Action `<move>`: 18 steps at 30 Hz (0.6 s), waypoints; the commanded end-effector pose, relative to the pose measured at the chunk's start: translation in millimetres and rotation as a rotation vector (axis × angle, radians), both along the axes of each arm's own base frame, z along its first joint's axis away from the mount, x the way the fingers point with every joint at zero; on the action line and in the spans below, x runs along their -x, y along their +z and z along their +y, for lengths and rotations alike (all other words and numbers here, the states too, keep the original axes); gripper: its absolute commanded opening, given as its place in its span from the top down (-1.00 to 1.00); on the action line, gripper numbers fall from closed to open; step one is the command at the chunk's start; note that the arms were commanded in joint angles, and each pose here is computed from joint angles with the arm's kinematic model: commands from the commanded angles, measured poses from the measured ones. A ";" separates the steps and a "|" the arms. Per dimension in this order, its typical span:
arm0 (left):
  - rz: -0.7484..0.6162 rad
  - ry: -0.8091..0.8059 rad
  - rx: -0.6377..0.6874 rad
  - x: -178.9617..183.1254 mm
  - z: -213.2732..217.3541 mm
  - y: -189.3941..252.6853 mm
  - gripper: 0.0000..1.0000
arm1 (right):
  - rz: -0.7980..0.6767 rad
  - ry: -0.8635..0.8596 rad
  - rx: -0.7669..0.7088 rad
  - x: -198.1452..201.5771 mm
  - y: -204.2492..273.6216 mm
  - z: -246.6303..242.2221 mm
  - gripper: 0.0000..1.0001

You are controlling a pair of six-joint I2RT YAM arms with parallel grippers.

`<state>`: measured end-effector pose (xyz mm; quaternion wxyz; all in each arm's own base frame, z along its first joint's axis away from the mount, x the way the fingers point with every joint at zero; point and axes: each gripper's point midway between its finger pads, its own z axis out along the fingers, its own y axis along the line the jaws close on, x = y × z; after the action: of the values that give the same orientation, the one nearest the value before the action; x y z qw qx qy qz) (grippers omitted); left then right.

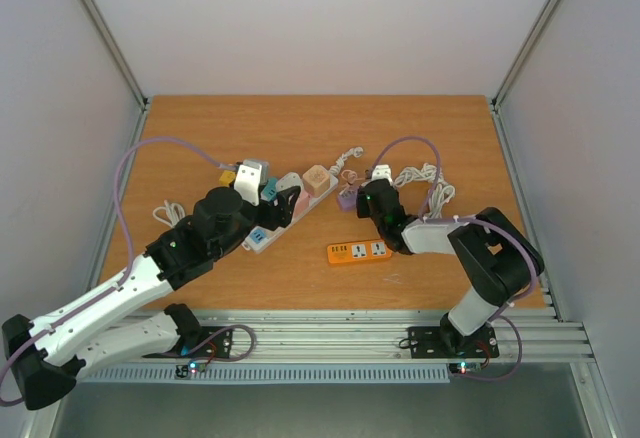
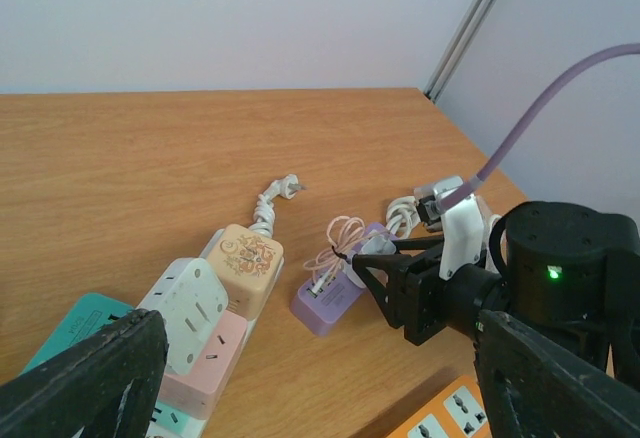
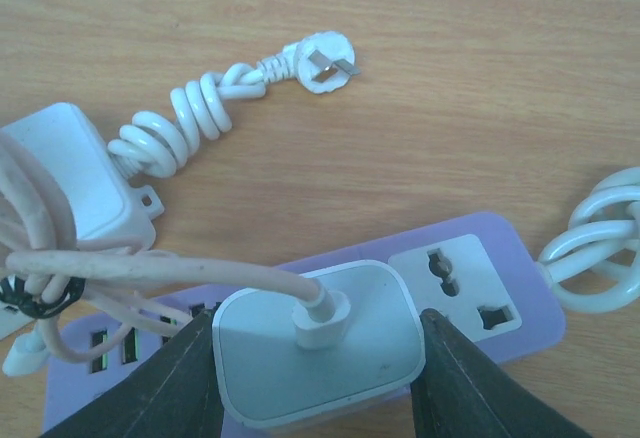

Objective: Insert the plug

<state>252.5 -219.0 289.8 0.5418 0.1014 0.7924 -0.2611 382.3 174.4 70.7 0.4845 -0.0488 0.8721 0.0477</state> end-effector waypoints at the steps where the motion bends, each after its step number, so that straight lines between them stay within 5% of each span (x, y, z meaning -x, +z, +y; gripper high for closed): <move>1: -0.042 0.027 0.021 -4.2 5.0 15.0 -0.70 | 0.091 0.032 0.031 24.7 -48.5 -1.6 0.20; 7: -0.047 0.032 0.025 -3.7 8.1 17.2 -0.70 | 0.085 0.020 0.041 26.0 -59.9 -5.7 0.12; 12: -0.042 0.037 0.016 -5.5 8.9 15.3 -0.70 | 0.042 0.019 0.010 20.8 -25.0 -2.3 -0.10; 18: -0.043 0.043 0.014 -8.0 10.5 16.6 -0.71 | 0.107 -0.021 0.051 12.3 27.1 -2.6 -0.91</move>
<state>256.8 -212.9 288.9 0.5447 0.0959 0.7944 -0.2512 369.8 172.8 65.6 0.4621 -0.0547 0.8842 0.0403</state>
